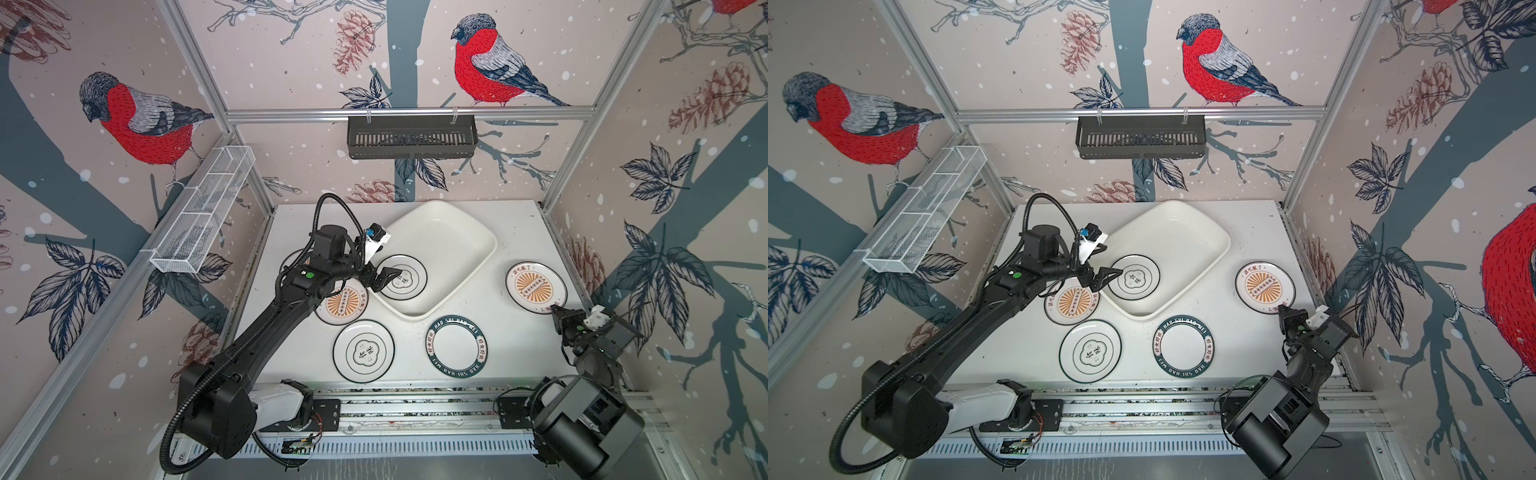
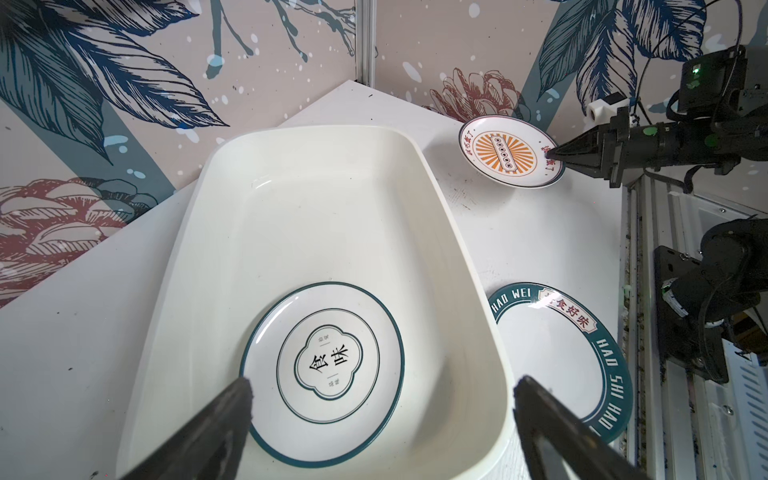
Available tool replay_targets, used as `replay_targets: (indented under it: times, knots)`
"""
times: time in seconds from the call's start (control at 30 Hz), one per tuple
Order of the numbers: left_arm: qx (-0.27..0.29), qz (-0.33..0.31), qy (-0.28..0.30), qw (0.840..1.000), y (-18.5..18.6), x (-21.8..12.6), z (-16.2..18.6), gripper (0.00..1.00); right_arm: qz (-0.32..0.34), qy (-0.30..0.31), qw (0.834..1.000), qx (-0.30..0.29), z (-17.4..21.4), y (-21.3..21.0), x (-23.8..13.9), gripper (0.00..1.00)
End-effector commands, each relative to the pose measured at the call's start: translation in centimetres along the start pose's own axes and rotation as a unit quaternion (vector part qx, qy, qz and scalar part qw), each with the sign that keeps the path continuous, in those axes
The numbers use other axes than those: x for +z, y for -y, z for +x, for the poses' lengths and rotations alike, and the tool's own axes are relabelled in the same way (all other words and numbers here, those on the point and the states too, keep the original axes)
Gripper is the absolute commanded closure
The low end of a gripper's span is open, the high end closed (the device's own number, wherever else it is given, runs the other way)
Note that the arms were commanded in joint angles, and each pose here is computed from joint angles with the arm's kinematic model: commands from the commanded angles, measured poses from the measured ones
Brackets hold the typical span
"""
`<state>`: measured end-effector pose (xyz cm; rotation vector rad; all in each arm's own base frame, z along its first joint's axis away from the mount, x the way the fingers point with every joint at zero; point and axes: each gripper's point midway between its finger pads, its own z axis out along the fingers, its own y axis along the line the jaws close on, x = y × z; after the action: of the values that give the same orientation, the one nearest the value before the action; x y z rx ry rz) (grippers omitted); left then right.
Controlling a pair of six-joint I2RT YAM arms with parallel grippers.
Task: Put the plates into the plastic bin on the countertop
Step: 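Carry the sunburst plate on edge over the cream bin with the right gripper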
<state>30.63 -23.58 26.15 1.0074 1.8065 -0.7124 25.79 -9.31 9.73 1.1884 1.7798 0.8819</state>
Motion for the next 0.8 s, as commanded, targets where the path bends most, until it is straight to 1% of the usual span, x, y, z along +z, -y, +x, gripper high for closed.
replay_targets:
  times: [0.0,0.3,0.6,0.77]
  knots:
    - [0.009,0.001,0.003,1.0,0.1,-0.1,-0.4,0.03,-0.001,-0.005,1.0,-0.013,-0.2,-0.9,0.0,0.99]
    - [0.006,0.001,0.002,1.0,0.1,-0.1,-0.4,0.03,-0.002,-0.017,0.999,-0.042,-0.5,-4.1,0.6,0.99]
    - [-0.002,-0.006,0.002,1.0,0.0,-0.4,-0.5,0.03,-0.025,-0.052,0.994,-0.09,0.4,-10.4,2.5,0.99]
    - [0.005,-0.016,-0.012,1.0,0.0,-0.8,0.1,0.03,-0.026,-0.073,0.989,-0.126,1.7,-14.2,4.1,0.99]
